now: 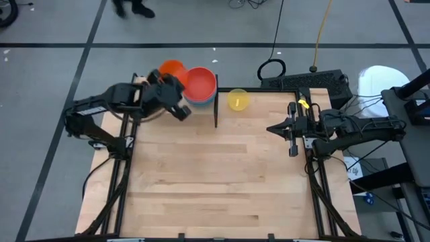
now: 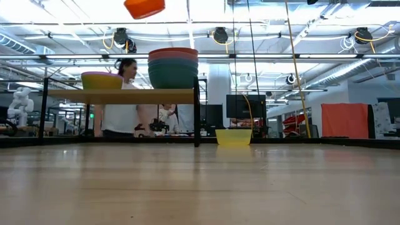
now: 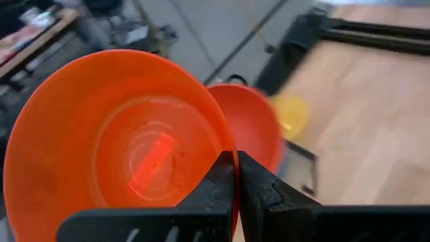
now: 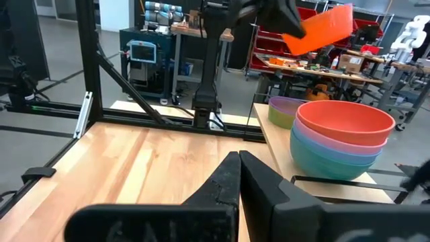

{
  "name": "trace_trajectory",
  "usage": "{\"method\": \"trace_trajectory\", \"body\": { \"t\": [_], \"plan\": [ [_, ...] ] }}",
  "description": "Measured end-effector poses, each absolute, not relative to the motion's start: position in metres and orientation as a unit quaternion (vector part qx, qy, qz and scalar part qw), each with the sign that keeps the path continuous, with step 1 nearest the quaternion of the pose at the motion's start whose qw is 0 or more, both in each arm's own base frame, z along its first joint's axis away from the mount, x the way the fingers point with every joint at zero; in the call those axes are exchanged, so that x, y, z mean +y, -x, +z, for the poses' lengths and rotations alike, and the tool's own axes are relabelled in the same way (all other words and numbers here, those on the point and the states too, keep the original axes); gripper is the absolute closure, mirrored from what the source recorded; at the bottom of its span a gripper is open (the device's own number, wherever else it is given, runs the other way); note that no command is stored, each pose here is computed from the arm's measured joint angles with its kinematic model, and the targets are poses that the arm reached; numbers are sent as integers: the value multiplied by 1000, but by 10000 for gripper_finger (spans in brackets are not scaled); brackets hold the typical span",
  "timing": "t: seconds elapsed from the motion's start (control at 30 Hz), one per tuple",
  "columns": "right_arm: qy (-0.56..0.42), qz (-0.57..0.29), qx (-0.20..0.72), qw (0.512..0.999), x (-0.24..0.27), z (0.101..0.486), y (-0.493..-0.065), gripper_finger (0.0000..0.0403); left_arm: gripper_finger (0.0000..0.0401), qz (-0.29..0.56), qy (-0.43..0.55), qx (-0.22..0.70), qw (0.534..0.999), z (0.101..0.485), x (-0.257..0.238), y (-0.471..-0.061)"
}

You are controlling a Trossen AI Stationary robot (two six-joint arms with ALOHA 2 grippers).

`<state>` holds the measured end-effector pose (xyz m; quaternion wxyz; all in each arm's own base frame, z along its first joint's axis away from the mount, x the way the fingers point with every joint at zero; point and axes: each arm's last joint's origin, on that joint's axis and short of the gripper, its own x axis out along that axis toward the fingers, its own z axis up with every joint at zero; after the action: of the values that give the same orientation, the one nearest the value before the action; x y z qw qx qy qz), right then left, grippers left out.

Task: Place and stack bowls onto a shelf
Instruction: Stack the orange bowl on top of the violet bowl on the shelf

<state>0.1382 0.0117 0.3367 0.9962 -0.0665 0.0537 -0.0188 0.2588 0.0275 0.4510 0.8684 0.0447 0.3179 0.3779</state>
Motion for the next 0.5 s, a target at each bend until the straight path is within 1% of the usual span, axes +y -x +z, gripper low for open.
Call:
{"method": "trace_trajectory", "body": {
  "t": [0.13,0.3,0.37,0.5],
  "plan": [
    [67,-19,54,996,12,337,-138,403,398,423,-10,329,844,452,43,-241],
    [67,-18,54,996,12,337,-138,403,398,478,32,385,789,442,63,-221],
    [68,-18,54,996,12,337,-138,403,398,485,49,414,768,437,69,-214],
    [78,-17,54,995,12,337,-138,403,398,493,63,434,752,434,79,-212]
  ]
}}
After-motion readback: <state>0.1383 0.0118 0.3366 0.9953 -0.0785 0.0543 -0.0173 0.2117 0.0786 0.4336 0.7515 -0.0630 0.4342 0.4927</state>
